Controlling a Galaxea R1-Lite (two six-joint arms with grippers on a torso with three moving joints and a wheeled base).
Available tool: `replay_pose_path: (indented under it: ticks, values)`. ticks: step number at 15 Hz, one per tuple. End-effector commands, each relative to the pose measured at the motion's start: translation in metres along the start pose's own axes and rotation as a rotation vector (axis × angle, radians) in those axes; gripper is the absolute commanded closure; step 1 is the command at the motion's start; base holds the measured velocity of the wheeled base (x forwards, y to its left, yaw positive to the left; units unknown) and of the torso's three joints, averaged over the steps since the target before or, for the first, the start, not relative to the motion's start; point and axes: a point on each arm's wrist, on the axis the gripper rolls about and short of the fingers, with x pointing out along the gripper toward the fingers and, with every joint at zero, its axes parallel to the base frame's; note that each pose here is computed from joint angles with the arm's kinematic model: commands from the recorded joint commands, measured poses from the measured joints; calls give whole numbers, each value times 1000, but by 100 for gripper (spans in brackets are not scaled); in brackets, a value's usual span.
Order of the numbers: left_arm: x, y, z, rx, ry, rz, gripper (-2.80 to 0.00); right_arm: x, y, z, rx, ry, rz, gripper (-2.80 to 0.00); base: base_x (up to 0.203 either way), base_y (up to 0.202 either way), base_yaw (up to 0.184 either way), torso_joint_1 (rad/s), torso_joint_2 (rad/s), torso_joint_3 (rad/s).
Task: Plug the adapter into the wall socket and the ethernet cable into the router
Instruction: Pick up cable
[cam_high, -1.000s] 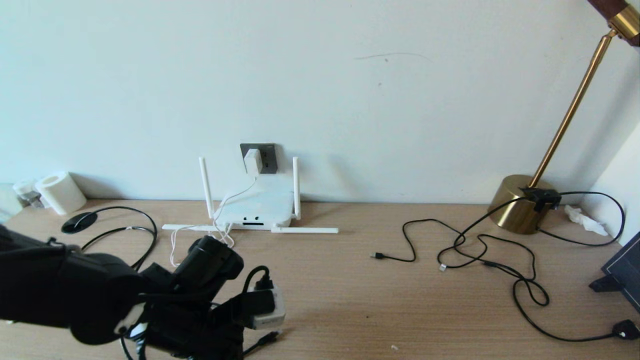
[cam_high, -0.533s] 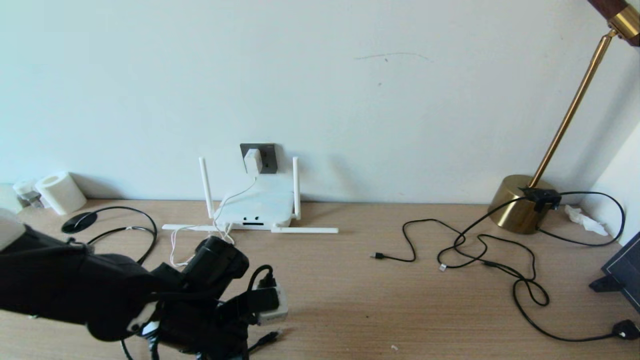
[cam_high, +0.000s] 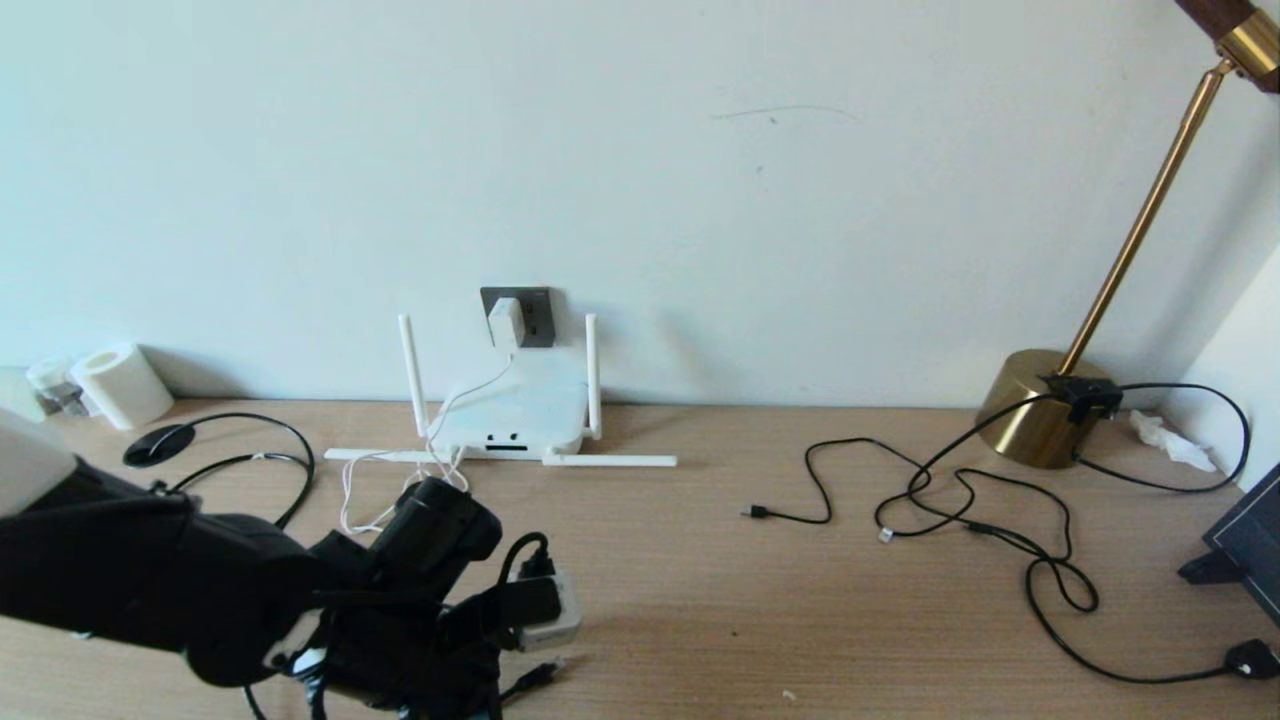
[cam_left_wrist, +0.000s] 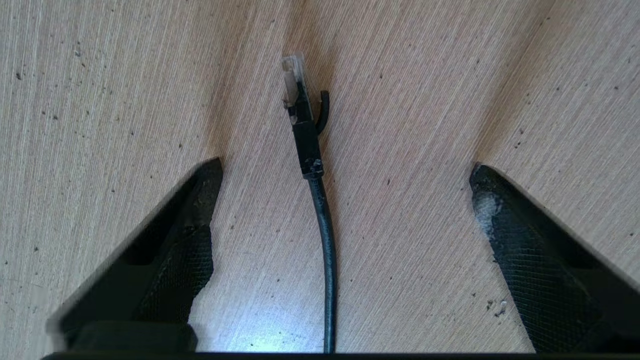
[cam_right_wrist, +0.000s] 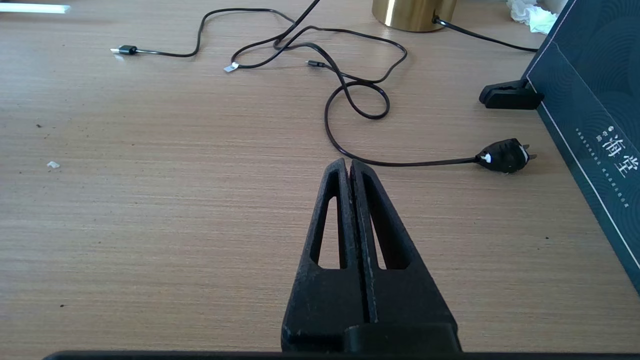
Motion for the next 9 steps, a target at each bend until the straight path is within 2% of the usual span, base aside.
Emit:
replay_pose_path:
  ticks: [1,9]
  values:
    - [1,0,-1,3,5,-8,0,0,0,0,-1,2,-1,0,0,0,0,0,0,0]
    - [2,0,0,4,4,-8,0,0,0,0,-1,2,0,0,0,0,0,0,0,0]
